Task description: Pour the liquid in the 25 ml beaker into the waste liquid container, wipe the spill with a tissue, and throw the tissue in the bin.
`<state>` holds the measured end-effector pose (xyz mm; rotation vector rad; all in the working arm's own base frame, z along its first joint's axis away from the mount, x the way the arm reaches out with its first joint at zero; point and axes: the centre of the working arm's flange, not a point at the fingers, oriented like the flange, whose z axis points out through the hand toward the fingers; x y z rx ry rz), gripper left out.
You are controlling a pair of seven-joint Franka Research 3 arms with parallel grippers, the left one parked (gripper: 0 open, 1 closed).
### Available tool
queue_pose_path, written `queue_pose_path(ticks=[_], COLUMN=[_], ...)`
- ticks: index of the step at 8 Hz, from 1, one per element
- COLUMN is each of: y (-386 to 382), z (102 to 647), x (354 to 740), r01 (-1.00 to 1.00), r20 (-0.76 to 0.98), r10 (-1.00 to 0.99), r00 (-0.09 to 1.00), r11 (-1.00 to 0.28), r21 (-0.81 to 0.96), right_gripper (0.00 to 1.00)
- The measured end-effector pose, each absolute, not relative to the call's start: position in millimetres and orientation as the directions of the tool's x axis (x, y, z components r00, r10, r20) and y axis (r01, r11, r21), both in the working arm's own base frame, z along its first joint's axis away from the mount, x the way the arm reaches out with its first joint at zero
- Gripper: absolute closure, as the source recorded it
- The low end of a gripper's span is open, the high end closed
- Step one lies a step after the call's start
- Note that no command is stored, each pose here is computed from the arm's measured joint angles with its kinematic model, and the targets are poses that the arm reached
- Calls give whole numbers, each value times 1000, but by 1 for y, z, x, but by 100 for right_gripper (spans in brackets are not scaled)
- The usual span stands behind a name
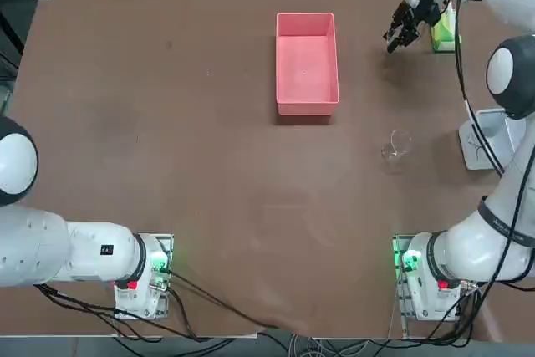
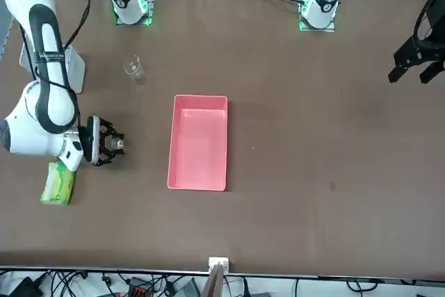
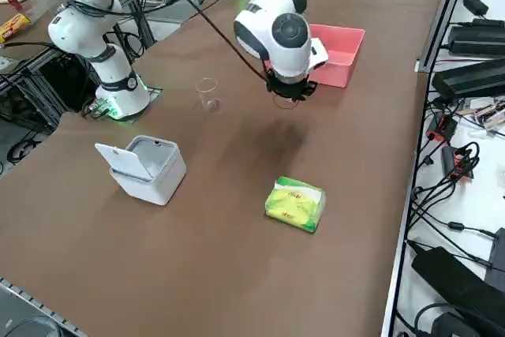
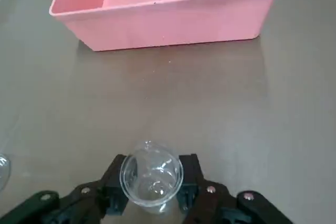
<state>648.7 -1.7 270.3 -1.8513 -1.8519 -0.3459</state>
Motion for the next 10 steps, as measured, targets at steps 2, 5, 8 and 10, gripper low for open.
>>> queue_pose_path(ticks=[2,5,8,10], y=[-15,-27,-40,-52], z=[258,230,208,194], x=[642,631,626,623], r01=[990,991,990,991], r20=[552,614,617,612], r10=[834,788,783,786], r00=[7,-38,-81,-84], r11=[72,108,133,129], r21=[-121,-78,-39,-29], right_gripper=[53,53,53,52])
